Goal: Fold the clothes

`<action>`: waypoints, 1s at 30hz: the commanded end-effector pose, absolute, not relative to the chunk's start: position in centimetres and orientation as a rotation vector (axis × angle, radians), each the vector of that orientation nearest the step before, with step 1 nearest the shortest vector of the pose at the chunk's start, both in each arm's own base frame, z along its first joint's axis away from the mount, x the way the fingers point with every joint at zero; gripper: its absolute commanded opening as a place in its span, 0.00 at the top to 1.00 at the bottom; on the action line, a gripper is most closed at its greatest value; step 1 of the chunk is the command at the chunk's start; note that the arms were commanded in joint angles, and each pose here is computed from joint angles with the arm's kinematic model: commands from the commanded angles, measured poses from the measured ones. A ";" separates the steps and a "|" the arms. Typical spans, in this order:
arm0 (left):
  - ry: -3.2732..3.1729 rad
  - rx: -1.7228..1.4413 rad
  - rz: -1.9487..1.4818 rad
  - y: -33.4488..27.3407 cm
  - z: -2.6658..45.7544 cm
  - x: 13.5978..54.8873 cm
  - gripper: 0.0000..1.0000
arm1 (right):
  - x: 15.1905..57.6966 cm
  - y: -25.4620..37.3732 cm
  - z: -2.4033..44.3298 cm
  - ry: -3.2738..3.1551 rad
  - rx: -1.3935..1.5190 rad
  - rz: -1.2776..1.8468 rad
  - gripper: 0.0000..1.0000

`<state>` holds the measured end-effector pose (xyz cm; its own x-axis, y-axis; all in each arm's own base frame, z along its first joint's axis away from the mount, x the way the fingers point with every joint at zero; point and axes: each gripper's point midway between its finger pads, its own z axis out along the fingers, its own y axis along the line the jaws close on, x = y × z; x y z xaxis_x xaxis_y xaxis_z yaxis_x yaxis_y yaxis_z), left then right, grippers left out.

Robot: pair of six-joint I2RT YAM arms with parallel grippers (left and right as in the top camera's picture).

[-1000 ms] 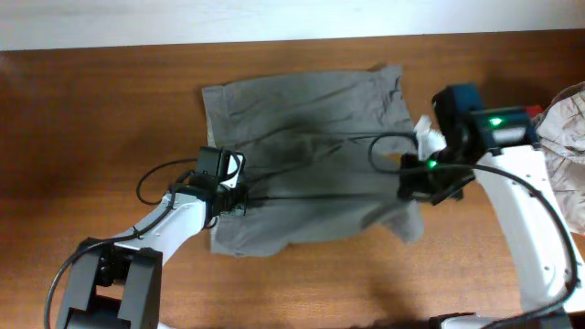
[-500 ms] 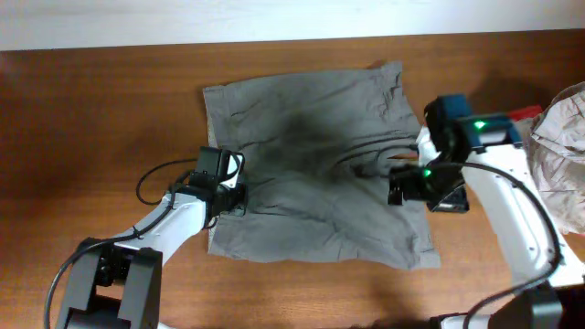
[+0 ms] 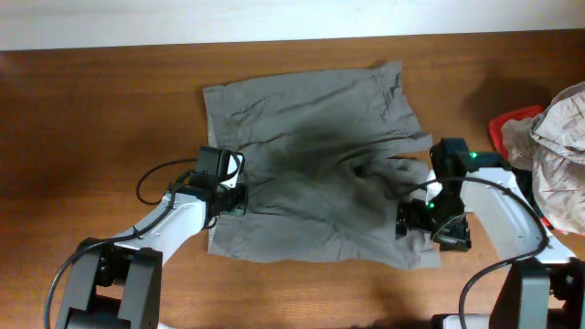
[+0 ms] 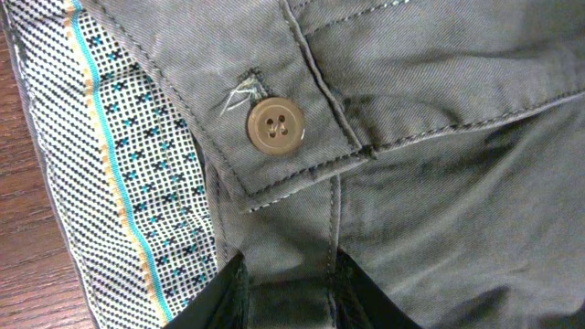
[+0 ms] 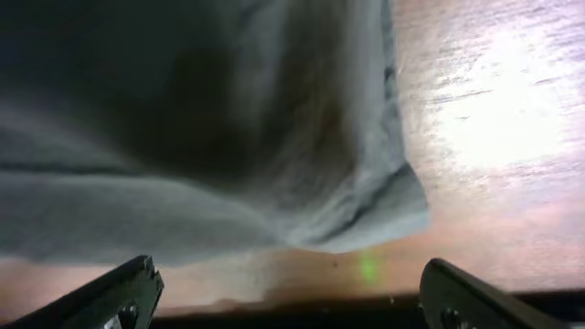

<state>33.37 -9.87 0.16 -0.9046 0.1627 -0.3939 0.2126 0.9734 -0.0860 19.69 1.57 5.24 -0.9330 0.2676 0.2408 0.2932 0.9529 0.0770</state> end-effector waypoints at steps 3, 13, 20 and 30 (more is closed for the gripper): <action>2.769 0.232 -0.115 -8.6 -1.0 32.8 0.69 | 17.6 3.2 3.0 -2.809 -0.453 -0.290 0.04; 2.769 0.232 -0.115 -8.6 -1.0 32.8 0.69 | 15.6 5.7 1.6 -2.723 -0.530 -0.471 0.85; 2.771 0.232 -0.114 -8.6 -1.1 32.8 0.68 | 16.1 6.2 7.2 -2.712 -0.534 -0.515 0.96; 2.773 0.231 -0.109 -8.5 -1.1 32.8 0.69 | 20.2 4.4 13.8 -2.942 -0.510 -0.444 0.96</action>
<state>33.40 -9.82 0.16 -0.9044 0.1627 -0.3945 0.2112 0.9740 -0.0825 19.42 5.55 12.85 -0.9255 0.2992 0.2321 0.3619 0.8794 0.3093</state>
